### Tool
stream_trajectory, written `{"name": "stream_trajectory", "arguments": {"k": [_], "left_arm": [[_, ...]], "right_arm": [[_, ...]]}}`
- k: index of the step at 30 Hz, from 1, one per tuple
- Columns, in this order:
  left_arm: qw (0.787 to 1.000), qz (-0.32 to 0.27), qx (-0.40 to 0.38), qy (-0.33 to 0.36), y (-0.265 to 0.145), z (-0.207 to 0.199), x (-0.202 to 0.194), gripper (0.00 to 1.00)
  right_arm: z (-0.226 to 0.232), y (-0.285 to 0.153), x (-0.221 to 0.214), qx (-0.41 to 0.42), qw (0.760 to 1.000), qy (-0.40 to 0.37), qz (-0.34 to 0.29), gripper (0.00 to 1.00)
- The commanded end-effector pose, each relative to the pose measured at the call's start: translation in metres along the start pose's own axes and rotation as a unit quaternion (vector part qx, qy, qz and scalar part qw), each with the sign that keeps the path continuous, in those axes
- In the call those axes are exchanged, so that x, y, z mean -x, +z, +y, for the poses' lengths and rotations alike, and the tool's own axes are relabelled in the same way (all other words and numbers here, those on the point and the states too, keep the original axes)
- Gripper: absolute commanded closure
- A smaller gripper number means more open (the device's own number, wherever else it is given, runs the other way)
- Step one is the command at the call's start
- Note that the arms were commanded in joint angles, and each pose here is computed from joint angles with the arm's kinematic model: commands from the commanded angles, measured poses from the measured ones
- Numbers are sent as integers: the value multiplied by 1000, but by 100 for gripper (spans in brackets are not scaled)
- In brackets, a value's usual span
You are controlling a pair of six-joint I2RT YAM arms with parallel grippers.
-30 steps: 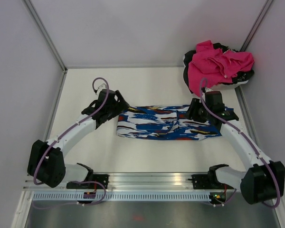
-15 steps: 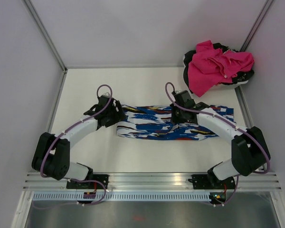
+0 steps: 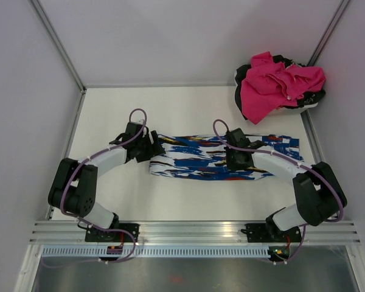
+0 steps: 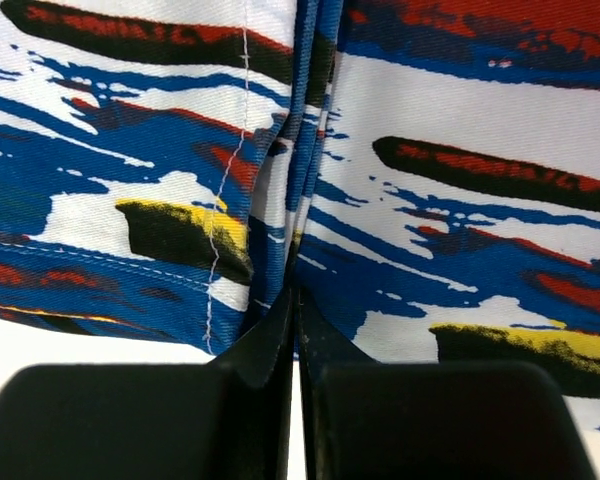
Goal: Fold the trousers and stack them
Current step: Fold the trousers
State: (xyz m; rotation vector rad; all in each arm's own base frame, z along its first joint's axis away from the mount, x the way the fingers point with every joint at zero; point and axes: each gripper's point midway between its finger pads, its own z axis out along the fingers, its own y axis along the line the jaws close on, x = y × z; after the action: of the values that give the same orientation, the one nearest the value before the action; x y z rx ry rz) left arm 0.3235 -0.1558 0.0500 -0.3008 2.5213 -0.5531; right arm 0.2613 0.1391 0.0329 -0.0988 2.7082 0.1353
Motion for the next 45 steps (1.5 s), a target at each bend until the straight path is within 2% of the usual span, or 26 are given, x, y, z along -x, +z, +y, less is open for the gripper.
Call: {"name": "stream_trajectory", "arguments": {"k": [1, 3, 4, 5, 6, 7, 8, 9, 10, 11, 16, 20, 23, 27, 28, 31, 36, 41, 45], "left_arm": [[999, 7, -33, 26, 12, -8, -1, 17], [999, 21, -31, 23, 20, -4, -7, 19], [999, 23, -27, 23, 21, -2, -9, 20], [999, 25, -25, 22, 23, -1, -11, 26], [999, 27, -21, 22, 25, 1, -12, 41], [999, 30, -18, 22, 27, 3, -13, 49], [999, 29, -11, 20, 27, 6, -12, 66], [999, 30, -8, 21, 27, 8, -13, 73], [999, 26, -10, 22, 24, 6, -9, 87], [999, 27, 4, 21, 21, 10, -8, 98], [998, -18, 26, 45, -10, 25, 24, 98], [995, -78, 33, 53, -57, 34, 62, 98], [992, -120, 25, 37, -88, 40, 85, 98], [986, -156, 10, 51, -123, 23, 113, 98], [987, -148, 20, 51, -129, 25, 112, 98], [984, -162, 37, 59, -155, 23, 132, 98], [976, -204, 45, 63, -198, 23, 171, 98], [979, -184, 25, 79, -221, 3, 179, 98], [977, -187, 36, 99, -245, -6, 194, 98]], "right_arm": [[5, -9, 26, -2, 999, 0, -32, 94], [2, -20, 34, -13, 999, -8, -35, 94], [6, -32, 52, -11, 998, -8, -55, 94], [6, -44, 57, -12, 998, -12, -62, 94], [9, -57, 74, -8, 996, -10, -86, 93], [10, -66, 80, -4, 995, -13, -95, 93], [13, -77, 88, 5, 994, -12, -110, 91], [17, -87, 97, 12, 992, -10, -124, 91], [18, -93, 99, 15, 991, -6, -130, 91], [19, -96, 101, 19, 991, -3, -133, 91], [36, -101, 99, 72, 987, 9, -142, 91], [66, -96, 86, 141, 981, 26, -132, 91], [67, -88, 87, 132, 982, 36, -132, 88], [61, -85, 99, 105, 983, 41, -146, 83], [56, -81, 97, 89, 986, 37, -136, 83], [41, -89, 111, 41, 986, 38, -157, 80], [35, -94, 117, 34, 982, 50, -177, 73], [3, -79, 98, -20, 985, 75, -155, 73], [-26, -70, 86, -14, 980, 132, -150, 73]]}}
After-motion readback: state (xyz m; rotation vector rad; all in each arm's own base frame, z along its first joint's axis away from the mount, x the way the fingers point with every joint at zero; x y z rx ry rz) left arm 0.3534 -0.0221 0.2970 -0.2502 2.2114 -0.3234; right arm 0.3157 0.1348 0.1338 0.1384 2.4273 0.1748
